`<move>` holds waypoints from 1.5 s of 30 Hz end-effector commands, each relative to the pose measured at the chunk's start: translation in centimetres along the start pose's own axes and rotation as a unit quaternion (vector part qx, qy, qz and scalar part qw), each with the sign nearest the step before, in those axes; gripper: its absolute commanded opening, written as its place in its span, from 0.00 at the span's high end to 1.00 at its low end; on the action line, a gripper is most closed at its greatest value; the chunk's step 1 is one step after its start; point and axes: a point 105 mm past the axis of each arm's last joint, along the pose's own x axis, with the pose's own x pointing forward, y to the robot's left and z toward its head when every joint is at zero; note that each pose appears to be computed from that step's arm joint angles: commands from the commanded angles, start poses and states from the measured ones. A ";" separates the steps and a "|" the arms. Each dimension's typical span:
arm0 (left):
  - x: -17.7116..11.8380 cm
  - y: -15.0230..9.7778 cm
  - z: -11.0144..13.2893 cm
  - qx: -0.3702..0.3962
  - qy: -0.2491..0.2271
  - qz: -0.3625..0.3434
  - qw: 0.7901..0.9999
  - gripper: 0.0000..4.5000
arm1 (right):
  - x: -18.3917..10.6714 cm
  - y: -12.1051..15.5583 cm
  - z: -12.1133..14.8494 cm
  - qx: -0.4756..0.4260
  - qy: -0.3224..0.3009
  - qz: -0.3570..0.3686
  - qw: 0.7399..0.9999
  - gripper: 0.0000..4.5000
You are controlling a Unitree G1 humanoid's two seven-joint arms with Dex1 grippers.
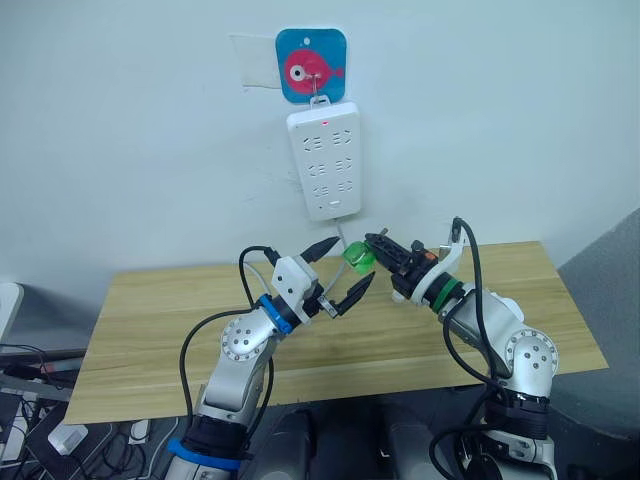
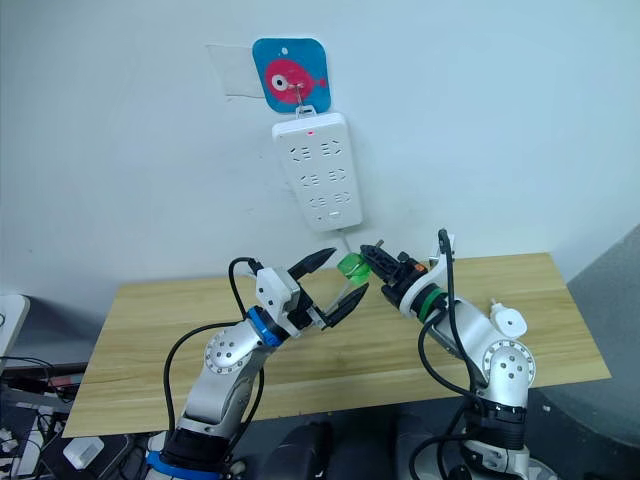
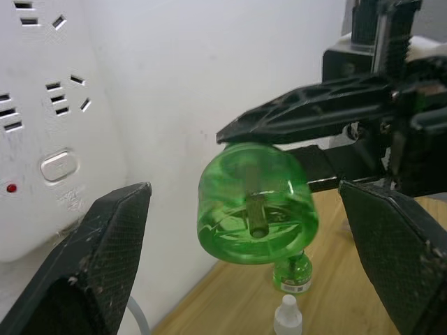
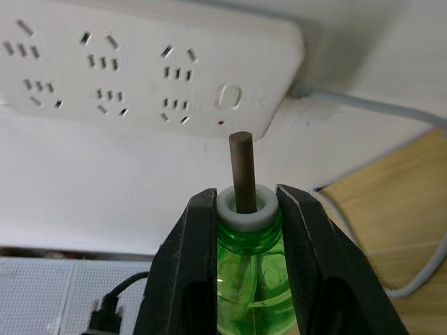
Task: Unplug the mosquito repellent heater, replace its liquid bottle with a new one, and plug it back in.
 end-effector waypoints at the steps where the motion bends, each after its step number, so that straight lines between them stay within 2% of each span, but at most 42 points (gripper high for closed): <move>1: 0.6 -0.2 1.1 0.010 -0.025 -0.002 1.000 0.00 | -0.3 1.8 -0.2 -0.003 -0.003 0.036 0.999 0.81; 11: 0.9 -0.5 1.5 0.002 -0.040 0.005 0.999 0.00 | -0.4 2.5 -0.4 0.004 0.001 0.044 0.999 0.81; 17: 0.8 -0.2 1.9 0.001 -0.052 0.011 0.999 0.41 | -0.4 2.2 0.0 0.016 -0.010 0.035 0.999 0.81; 19: 0.8 -0.2 2.0 0.001 -0.053 0.011 0.999 0.50 | -0.3 2.0 0.2 0.021 -0.014 0.031 0.999 0.81; 26: 0.8 -0.1 2.0 0.001 -0.052 0.015 0.999 0.50 | -0.3 2.0 0.3 0.026 -0.016 0.030 0.999 0.81; 32: 0.8 0.1 1.8 -0.002 -0.044 0.020 0.999 0.50 | -0.9 1.4 0.1 -0.004 0.002 0.015 1.000 0.34; 36: 0.6 0.2 1.5 -0.007 -0.028 0.005 1.000 0.50 | -3.7 -2.3 0.3 -0.088 0.070 -0.084 0.990 0.01; 42: -0.4 -1.1 1.3 -0.026 -0.007 -0.065 0.998 0.50 | -8.6 -6.1 3.7 -0.257 0.159 -0.196 0.933 0.01; 45: -1.4 -2.1 1.2 -0.049 0.007 -0.114 0.992 0.50 | -11.5 -8.6 7.4 -0.357 0.199 -0.295 0.864 0.01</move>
